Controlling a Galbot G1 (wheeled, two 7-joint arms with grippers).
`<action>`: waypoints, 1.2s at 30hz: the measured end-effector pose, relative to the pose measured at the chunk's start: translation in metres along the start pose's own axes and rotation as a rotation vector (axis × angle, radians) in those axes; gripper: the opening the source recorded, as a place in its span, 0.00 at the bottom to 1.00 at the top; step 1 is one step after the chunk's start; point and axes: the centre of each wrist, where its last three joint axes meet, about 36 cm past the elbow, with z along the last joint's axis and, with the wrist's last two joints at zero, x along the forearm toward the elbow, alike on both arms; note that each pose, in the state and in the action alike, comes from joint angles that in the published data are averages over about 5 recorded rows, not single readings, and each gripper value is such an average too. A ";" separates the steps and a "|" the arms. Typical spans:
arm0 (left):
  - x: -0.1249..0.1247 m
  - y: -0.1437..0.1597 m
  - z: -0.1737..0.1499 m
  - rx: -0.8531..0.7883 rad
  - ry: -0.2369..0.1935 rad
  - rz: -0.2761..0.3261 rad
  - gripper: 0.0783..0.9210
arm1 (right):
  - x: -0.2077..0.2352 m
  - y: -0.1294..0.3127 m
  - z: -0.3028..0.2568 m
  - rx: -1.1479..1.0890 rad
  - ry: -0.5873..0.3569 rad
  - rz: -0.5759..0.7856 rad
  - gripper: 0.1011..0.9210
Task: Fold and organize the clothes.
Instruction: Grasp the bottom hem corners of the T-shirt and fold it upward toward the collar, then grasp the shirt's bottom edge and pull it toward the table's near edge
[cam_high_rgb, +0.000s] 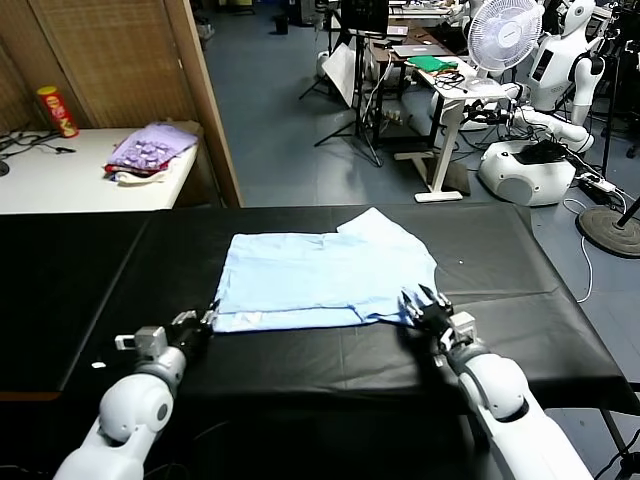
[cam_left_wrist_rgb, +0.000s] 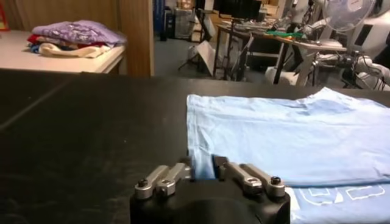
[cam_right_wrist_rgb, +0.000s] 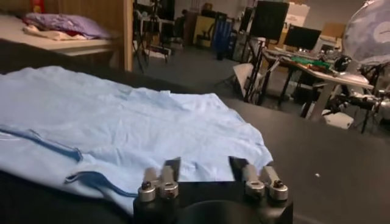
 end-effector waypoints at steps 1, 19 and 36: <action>0.003 0.000 0.001 0.002 0.002 0.001 0.82 | 0.003 0.000 0.003 -0.004 0.007 0.006 0.85; 0.018 0.000 0.028 0.132 0.086 0.050 0.66 | 0.010 -0.004 0.029 -0.048 0.078 0.027 0.36; 0.034 -0.009 0.026 -0.001 0.084 0.024 0.06 | 0.038 -0.007 0.011 -0.110 0.161 0.019 0.03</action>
